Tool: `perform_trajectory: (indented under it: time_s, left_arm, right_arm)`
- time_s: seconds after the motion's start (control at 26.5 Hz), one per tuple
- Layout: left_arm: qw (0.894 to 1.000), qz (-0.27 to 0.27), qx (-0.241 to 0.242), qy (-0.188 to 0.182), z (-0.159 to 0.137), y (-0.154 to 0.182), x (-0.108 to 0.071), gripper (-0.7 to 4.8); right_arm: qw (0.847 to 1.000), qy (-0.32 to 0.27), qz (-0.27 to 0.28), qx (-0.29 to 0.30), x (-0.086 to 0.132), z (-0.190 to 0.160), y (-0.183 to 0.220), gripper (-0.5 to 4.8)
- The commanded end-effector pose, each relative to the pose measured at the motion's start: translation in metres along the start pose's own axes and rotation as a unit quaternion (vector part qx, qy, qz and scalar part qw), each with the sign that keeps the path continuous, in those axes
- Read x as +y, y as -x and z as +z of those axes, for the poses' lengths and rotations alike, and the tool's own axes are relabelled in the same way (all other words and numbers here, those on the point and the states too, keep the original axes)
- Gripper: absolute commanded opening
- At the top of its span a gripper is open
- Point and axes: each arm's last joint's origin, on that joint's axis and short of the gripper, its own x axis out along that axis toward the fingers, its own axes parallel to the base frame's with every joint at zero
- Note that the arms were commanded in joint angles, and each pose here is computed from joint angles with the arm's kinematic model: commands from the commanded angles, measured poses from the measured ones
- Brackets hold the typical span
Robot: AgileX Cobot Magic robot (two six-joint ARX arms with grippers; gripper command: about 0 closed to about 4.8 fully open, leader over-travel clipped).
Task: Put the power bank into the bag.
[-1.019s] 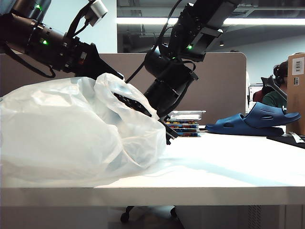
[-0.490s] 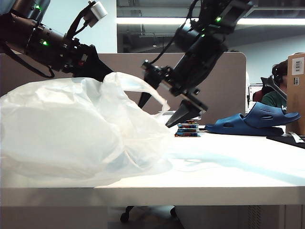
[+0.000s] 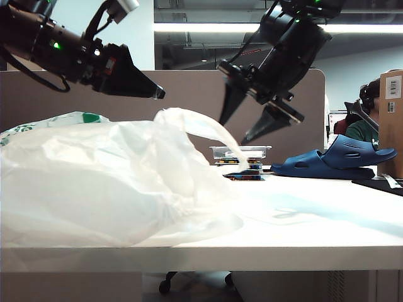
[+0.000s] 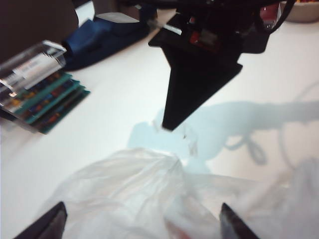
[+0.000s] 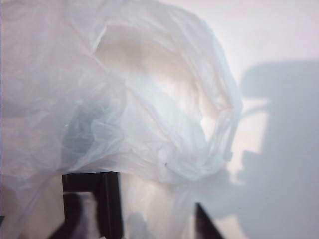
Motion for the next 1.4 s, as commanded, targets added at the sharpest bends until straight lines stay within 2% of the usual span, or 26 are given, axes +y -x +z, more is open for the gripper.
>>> perform_trajectory:
  time_s: [0.04, 0.11, 0.15, 0.19, 0.23, 0.26, 0.3, 0.34, 0.42, 0.45, 0.49, 0.53, 0.57, 0.6, 0.64, 0.83, 0.98, 1.02, 1.09, 1.28, 1.4]
  left_arm:
    - [0.999, 0.030, -0.006, -0.014, 0.011, 0.006, 0.002, 3.74]
    - [0.998, 0.060, -0.005, -0.023, 0.019, 0.013, 0.002, 3.74]
    - [0.996, 0.083, -0.002, -0.029, 0.024, 0.017, 0.002, 3.74]
    - [0.994, 0.101, 0.000, -0.032, 0.027, 0.021, 0.002, 3.73]
    - [0.989, 0.144, 0.006, -0.039, 0.035, 0.028, 0.003, 3.72]
    - [0.985, 0.165, 0.010, -0.042, 0.038, 0.032, 0.003, 3.72]
    - [0.975, 0.215, 0.017, -0.047, 0.046, 0.041, 0.003, 3.71]
    - [0.969, 0.240, 0.019, -0.049, 0.050, 0.046, 0.003, 3.66]
    - [0.951, 0.304, 0.023, -0.054, 0.061, 0.060, 0.001, 2.90]
    - [0.940, 0.337, 0.021, -0.056, 0.069, 0.069, -0.001, 2.09]
    - [0.934, 0.353, 0.018, -0.058, 0.073, 0.074, -0.002, 1.49]
    - [0.925, 0.374, 0.011, -0.060, 0.080, 0.083, -0.005, 0.41]
    - [0.921, 0.385, 0.007, -0.062, 0.084, 0.089, -0.007, -0.08]
    - [0.917, 0.395, 0.003, -0.063, 0.087, 0.094, -0.009, -0.08]
    - [0.907, 0.416, -0.005, -0.064, 0.093, 0.103, -0.012, -0.08]
    - [0.884, 0.462, -0.028, -0.064, 0.107, 0.127, -0.020, -0.08]
    - [0.868, 0.493, -0.061, -0.021, 0.112, 0.146, -0.023, -0.08]
    - [0.859, 0.506, -0.072, 0.003, 0.111, 0.155, -0.022, -0.08]
    - [0.853, 0.516, -0.078, 0.017, 0.110, 0.163, -0.020, -0.08]
    - [0.858, 0.502, -0.098, 0.042, 0.105, 0.179, -0.015, -0.08]
    - [0.868, 0.478, -0.117, 0.057, 0.103, 0.187, -0.013, -0.08]
  right_arm:
    - [1.000, 0.006, -0.012, -0.016, -0.002, 0.003, 0.013, 2.59]
    - [0.999, 0.016, -0.019, -0.027, -0.005, 0.005, 0.022, 1.61]
    - [0.999, 0.021, -0.026, -0.035, -0.007, 0.007, 0.029, 0.80]
    - [0.998, 0.024, -0.031, -0.040, -0.008, 0.007, 0.032, 0.51]
    - [0.997, 0.026, -0.046, -0.052, -0.009, 0.009, 0.041, 0.06]
    - [0.996, 0.027, -0.055, -0.060, -0.009, 0.009, 0.045, -0.05]
    - [0.994, 0.033, -0.075, -0.073, -0.009, 0.011, 0.054, -0.05]
    - [0.993, 0.037, -0.083, -0.080, -0.009, 0.011, 0.059, -0.05]
    - [0.987, 0.044, -0.118, -0.101, -0.007, 0.012, 0.073, -0.05]
    - [0.983, 0.051, -0.132, -0.114, -0.004, 0.012, 0.084, -0.05]
    - [0.982, 0.050, -0.136, -0.122, -0.004, 0.012, 0.090, -0.05]
    - [0.980, 0.052, -0.139, -0.133, -0.001, 0.012, 0.098, -0.05]
    - [0.978, 0.053, -0.143, -0.140, 0.001, 0.011, 0.104, -0.05]
    - [0.977, 0.053, -0.147, -0.147, 0.002, 0.011, 0.109, -0.05]
    - [0.974, 0.051, -0.150, -0.161, 0.001, 0.011, 0.122, -0.05]
    - [0.960, 0.049, -0.186, -0.205, 0.003, 0.007, 0.158, -0.05]
    - [0.946, 0.045, -0.211, -0.240, 0.000, 0.001, 0.191, -0.05]
    - [0.940, 0.038, -0.221, -0.257, -0.002, -0.004, 0.209, -0.05]
    - [0.932, 0.032, -0.232, -0.276, -0.003, -0.010, 0.227, -0.05]
    - [0.914, 0.029, -0.259, -0.311, 0.000, -0.028, 0.267, -0.05]
    - [0.904, 0.031, -0.272, -0.328, 0.008, -0.038, 0.282, -0.05]
